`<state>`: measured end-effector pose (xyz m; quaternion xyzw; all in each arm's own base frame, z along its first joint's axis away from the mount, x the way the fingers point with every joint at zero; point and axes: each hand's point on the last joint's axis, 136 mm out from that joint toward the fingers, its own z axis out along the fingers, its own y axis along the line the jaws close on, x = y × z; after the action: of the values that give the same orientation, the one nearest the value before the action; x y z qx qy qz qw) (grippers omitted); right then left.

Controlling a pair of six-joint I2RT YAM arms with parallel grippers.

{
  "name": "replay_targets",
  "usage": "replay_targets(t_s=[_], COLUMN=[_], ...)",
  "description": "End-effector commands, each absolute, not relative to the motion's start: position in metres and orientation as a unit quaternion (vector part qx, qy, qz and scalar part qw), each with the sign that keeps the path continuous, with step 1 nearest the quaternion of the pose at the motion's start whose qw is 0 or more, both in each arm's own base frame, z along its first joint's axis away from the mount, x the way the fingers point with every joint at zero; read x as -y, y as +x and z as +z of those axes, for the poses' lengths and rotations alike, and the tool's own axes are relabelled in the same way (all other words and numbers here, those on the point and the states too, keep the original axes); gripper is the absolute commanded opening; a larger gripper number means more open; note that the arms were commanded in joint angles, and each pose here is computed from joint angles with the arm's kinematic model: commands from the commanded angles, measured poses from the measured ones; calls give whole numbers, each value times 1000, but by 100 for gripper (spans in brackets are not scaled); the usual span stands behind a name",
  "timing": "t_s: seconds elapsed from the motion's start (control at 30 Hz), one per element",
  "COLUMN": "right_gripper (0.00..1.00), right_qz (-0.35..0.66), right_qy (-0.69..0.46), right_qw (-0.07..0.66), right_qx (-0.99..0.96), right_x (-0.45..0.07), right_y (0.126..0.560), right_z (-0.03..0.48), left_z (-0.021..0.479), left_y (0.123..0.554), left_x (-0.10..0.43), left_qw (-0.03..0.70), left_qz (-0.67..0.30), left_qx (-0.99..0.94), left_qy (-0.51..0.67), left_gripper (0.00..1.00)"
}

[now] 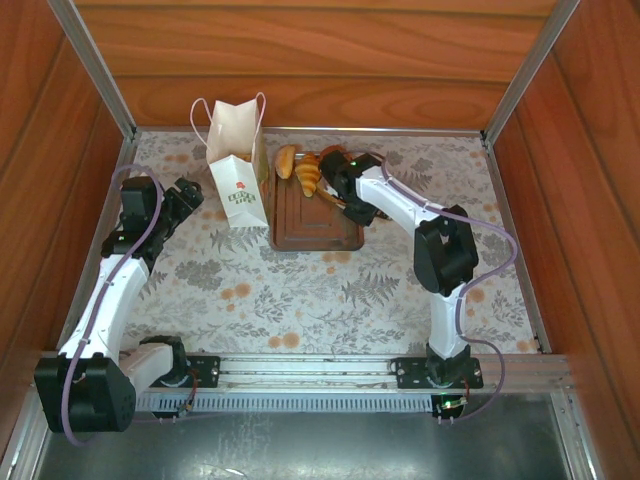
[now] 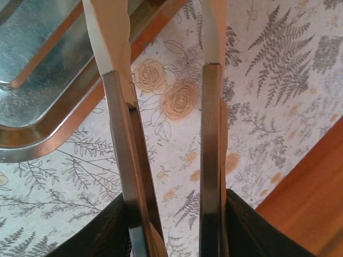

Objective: Place the fake bread into the paper bag

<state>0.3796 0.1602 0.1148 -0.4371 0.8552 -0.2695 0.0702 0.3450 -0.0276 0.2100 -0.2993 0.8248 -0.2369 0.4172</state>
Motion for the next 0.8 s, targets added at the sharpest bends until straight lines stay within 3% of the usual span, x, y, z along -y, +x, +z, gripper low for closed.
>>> replay_targets(t_s=[0.0,0.3,0.77], right_gripper=[40,20,7], right_qz=[-310,-318,-267], right_qy=[-449,-458,-445], right_qw=[67,96,148], right_qx=[-835,-825,-842], right_x=[-154,-160,-163], right_y=[384,385,367], right_z=[125,139,170], left_z=[221,232,253], left_y=[347,344,342], left_x=[28,24,22], left_qw=[432,446,464], left_qz=[-237,-227,-225], left_qx=[-820,-817,-810], left_qy=[-292,-286,-278], left_gripper=[95,95,95])
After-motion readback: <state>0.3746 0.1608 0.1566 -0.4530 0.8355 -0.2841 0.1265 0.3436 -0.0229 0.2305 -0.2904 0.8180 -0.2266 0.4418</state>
